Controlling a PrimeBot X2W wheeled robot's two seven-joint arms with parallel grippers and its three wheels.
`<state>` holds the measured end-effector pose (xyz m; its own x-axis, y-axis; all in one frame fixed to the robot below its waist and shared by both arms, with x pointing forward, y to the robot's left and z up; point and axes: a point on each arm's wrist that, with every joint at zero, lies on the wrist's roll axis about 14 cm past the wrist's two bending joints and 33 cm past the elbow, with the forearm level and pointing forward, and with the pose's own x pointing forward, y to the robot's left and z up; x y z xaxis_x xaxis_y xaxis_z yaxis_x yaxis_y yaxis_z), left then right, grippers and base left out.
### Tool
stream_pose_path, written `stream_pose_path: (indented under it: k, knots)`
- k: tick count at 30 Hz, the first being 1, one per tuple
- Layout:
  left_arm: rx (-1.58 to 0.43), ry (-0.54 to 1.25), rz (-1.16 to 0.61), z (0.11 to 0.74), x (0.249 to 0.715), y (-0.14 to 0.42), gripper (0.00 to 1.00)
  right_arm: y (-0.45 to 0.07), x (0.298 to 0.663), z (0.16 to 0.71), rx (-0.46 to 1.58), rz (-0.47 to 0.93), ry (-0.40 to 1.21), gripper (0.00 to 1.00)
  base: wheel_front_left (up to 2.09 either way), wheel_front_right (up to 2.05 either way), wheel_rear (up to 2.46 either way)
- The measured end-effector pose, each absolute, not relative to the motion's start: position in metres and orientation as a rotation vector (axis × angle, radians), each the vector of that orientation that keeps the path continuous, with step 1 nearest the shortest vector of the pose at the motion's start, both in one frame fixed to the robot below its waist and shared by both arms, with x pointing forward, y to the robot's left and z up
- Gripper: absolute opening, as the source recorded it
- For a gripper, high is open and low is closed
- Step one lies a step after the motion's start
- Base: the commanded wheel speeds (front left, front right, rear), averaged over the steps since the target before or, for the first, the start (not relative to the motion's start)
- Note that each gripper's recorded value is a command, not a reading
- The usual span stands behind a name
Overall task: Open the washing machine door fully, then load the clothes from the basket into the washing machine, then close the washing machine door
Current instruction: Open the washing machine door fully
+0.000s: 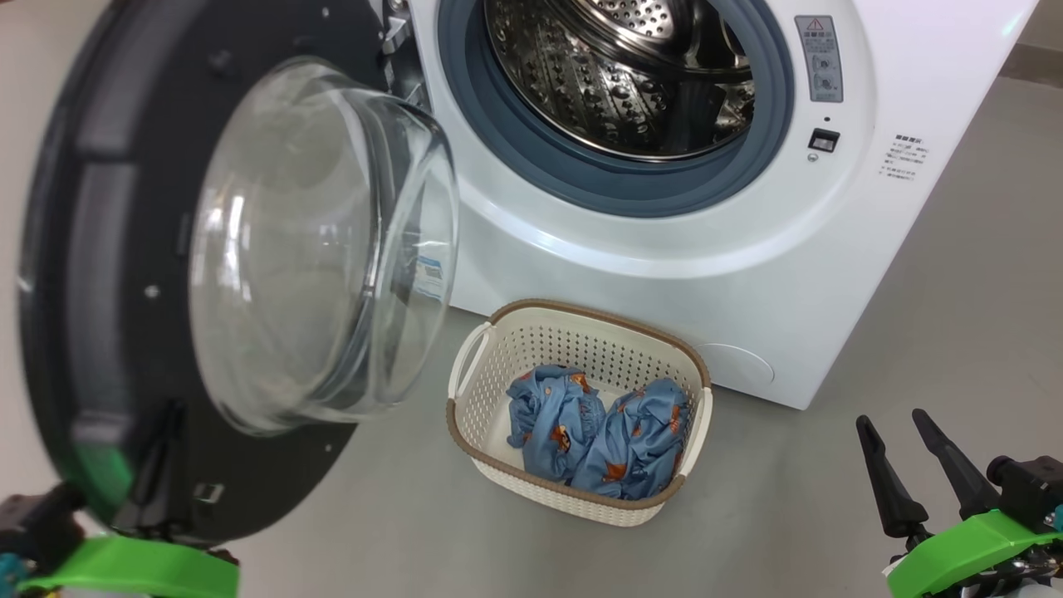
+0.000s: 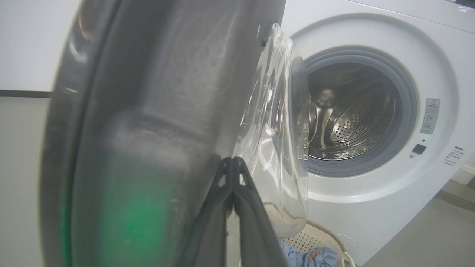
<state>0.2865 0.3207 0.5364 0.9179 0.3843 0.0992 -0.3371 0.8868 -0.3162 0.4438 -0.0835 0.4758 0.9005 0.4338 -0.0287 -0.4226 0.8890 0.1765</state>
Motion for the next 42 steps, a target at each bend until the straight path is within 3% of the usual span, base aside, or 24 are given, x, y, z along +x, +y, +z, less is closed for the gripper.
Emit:
stream_pose_path:
  k: [22, 42]
  knots:
    - [-0.173, -0.122, 0.604, 0.530, 0.313, 0.427, 0.00, -0.094, 0.459, 0.456, 0.166, 0.423, 0.102, 1.00, 0.00, 0.00, 0.00]
    - [-0.098, -0.094, 0.721, 0.537, 0.338, 0.485, 0.00, -0.100, 0.478, 0.446, 0.162, 0.416, 0.108, 1.00, 0.00, 0.00, 0.00]
